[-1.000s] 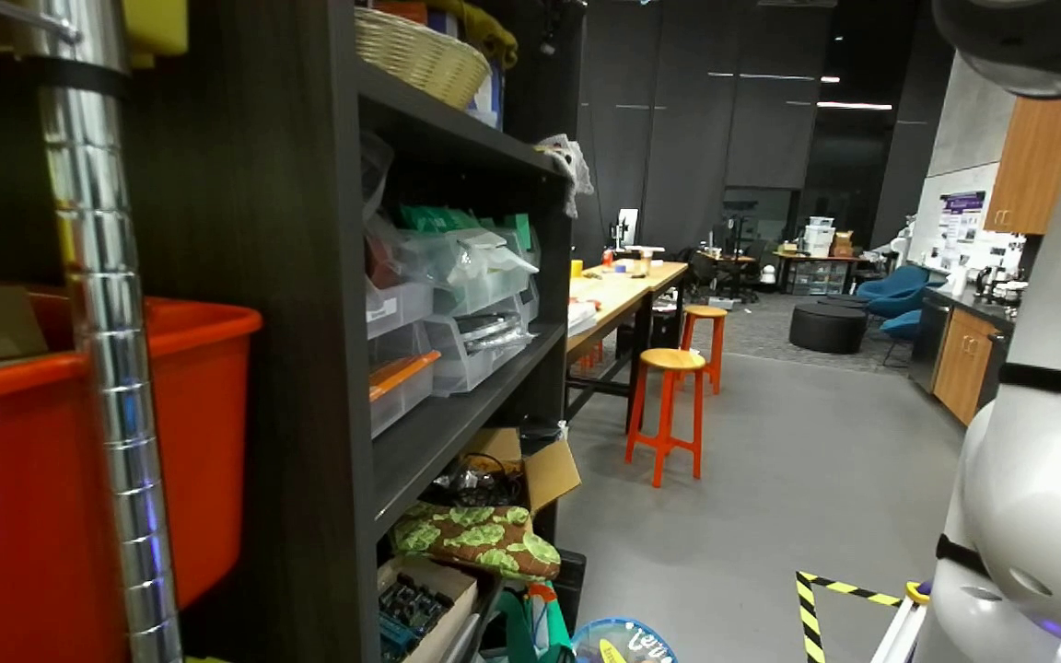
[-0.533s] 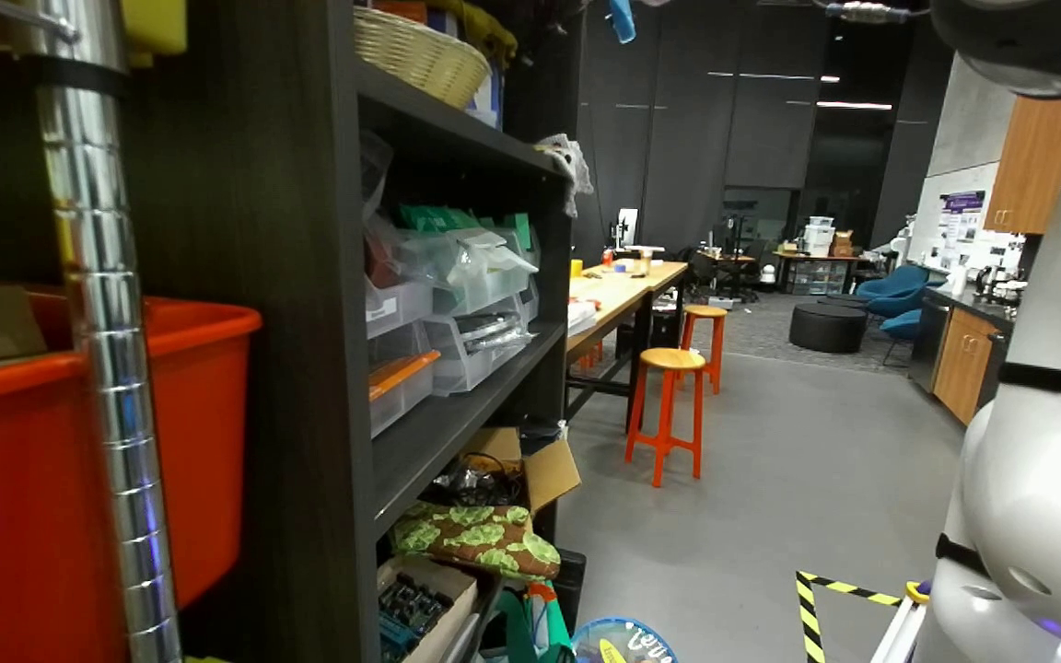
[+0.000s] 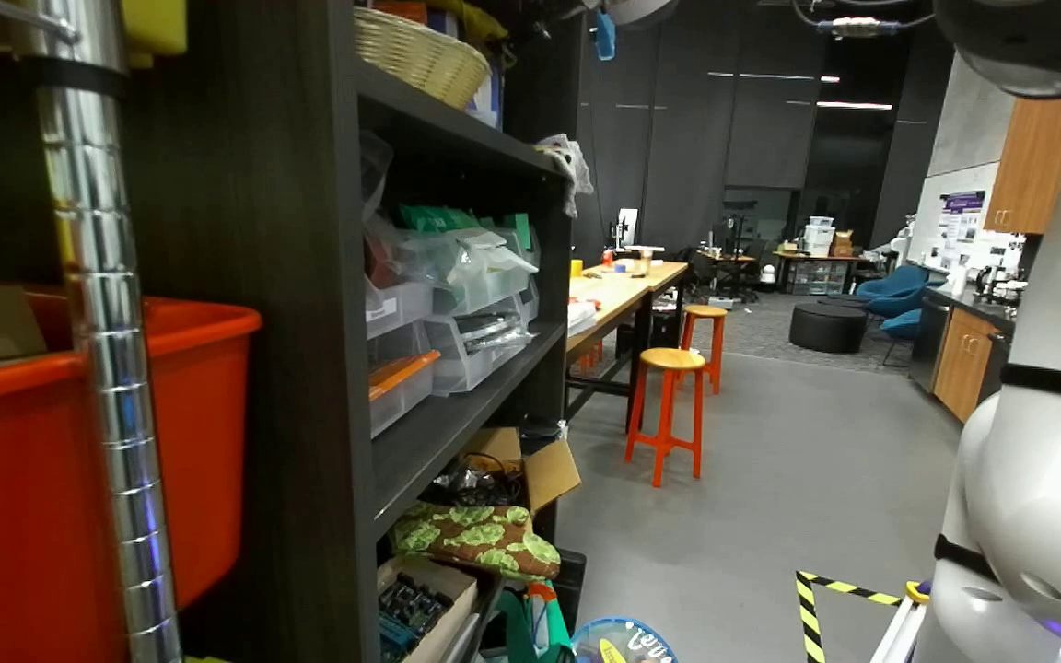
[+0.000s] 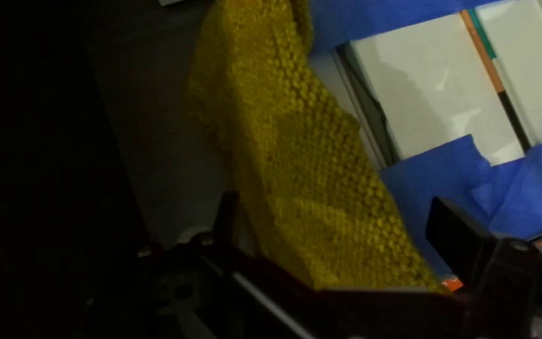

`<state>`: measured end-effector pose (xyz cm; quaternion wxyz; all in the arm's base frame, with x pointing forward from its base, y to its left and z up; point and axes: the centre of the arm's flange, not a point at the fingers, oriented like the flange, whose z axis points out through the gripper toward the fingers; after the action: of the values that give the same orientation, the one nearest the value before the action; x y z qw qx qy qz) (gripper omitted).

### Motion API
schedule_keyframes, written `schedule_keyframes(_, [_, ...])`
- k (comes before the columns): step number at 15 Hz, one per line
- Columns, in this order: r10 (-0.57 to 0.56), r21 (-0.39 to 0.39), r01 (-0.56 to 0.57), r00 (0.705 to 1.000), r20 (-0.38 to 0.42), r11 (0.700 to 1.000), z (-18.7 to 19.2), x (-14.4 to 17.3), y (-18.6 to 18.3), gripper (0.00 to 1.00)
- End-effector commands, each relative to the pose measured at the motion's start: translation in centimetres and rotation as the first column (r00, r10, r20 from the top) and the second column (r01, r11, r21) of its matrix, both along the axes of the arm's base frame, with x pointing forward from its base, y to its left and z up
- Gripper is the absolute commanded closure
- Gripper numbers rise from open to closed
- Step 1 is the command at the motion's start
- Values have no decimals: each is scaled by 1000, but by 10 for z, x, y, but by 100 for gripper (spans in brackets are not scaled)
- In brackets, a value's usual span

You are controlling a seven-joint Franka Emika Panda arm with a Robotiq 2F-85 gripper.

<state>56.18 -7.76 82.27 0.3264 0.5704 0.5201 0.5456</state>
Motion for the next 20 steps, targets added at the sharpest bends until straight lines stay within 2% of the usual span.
schedule_keyframes(1, [44,-11,-43,994,98,999,-2,-10,3,0])
schedule_keyframes(10, [88,-51,-84,992,92,995,8,-1,16,0])
schedule_keyframes(11, [89,-52,-84,992,91,995,10,0,16,5])
schedule_keyframes(12, [91,-53,-86,992,88,995,11,0,16,16])
schedule_keyframes(13, [93,-52,-89,992,86,995,11,0,14,32])
schedule_keyframes(18, [101,-49,-97,992,77,994,14,1,11,73])
schedule_keyframes(20, [102,-50,-98,992,74,994,16,1,10,86])
